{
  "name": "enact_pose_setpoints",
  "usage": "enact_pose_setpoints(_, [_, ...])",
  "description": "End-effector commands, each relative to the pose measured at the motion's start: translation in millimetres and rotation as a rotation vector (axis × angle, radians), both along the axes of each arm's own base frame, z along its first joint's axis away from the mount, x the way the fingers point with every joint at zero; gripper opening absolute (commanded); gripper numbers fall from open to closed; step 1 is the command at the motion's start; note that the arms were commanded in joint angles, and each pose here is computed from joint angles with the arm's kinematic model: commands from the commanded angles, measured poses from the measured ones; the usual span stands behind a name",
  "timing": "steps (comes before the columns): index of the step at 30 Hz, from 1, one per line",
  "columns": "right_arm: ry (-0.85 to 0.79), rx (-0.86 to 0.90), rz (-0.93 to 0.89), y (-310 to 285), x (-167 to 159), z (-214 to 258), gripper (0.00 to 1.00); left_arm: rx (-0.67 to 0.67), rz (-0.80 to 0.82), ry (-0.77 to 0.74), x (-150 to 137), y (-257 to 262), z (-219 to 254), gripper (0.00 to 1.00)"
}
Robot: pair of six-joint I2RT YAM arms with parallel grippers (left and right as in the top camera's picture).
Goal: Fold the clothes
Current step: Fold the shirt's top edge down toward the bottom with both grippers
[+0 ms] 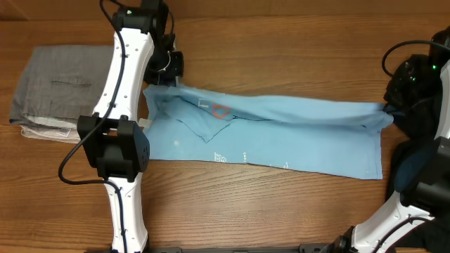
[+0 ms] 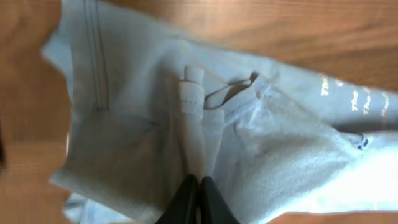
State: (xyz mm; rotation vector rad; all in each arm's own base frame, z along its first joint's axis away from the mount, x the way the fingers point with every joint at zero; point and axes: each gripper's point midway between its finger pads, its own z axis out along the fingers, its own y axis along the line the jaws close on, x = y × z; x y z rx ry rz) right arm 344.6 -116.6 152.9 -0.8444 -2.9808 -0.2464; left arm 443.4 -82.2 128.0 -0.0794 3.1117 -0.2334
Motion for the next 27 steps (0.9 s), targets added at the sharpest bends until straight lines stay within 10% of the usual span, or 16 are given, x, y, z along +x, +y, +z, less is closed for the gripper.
enact_pose_setpoints(1, [-0.015,-0.009,-0.031,2,-6,16,0.04,0.016,0.049,0.028,-13,7,11,0.04])
enact_pose_setpoints(27, [0.464,-0.186,-0.218,-2,-127,-82,0.04,0.122,0.011,0.385,-93,12,-41,0.04])
